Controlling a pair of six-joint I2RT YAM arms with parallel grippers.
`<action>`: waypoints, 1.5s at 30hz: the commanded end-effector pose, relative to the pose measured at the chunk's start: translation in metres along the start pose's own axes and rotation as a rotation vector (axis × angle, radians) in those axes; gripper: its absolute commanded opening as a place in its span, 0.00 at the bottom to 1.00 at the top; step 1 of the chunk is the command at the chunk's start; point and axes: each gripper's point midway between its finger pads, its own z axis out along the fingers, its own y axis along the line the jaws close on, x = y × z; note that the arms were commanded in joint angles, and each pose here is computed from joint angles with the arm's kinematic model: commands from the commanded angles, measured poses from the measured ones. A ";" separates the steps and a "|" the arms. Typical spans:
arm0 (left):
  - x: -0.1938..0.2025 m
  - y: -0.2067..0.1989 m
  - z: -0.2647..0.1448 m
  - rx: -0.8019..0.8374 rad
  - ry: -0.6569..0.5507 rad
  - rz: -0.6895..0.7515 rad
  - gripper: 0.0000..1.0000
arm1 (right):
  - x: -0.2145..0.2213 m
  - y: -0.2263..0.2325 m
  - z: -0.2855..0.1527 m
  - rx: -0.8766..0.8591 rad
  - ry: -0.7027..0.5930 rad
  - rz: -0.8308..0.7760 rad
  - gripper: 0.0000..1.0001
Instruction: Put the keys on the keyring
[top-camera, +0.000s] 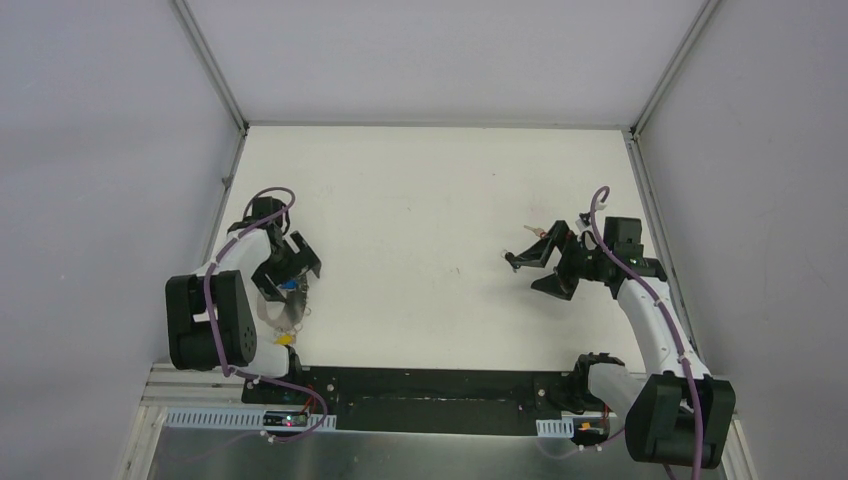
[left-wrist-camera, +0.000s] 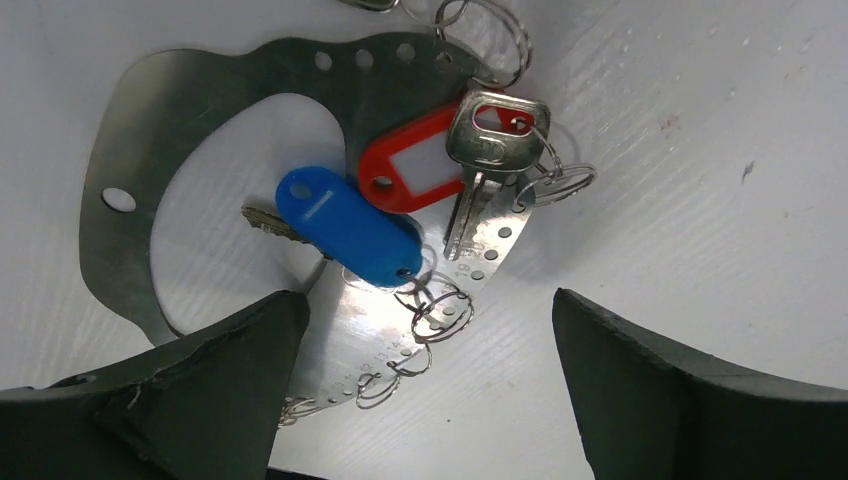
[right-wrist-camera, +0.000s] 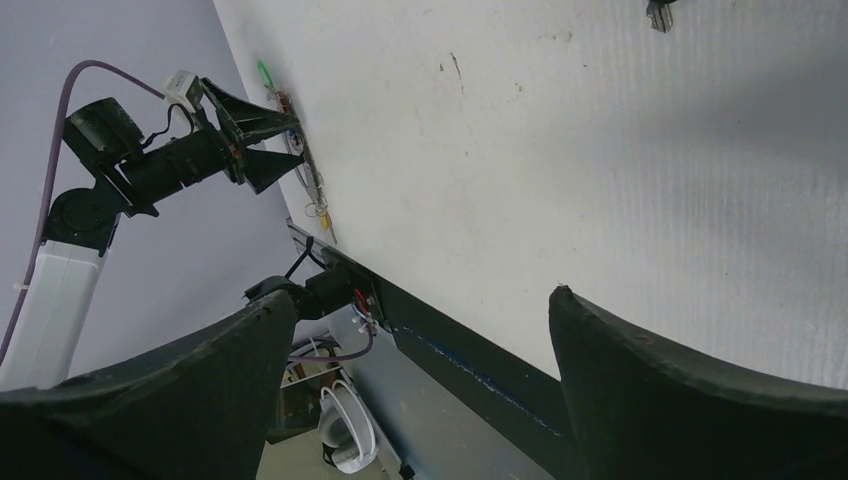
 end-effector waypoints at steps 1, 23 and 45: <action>0.021 -0.022 0.006 0.134 0.107 -0.006 0.99 | 0.002 0.009 -0.007 -0.022 -0.002 -0.024 1.00; 0.167 -0.213 -0.031 0.463 0.296 0.277 0.99 | -0.003 0.012 -0.004 -0.011 0.033 -0.043 1.00; 0.120 -0.136 -0.087 0.520 0.008 0.129 0.96 | 0.037 0.039 0.056 0.140 0.232 -0.374 0.90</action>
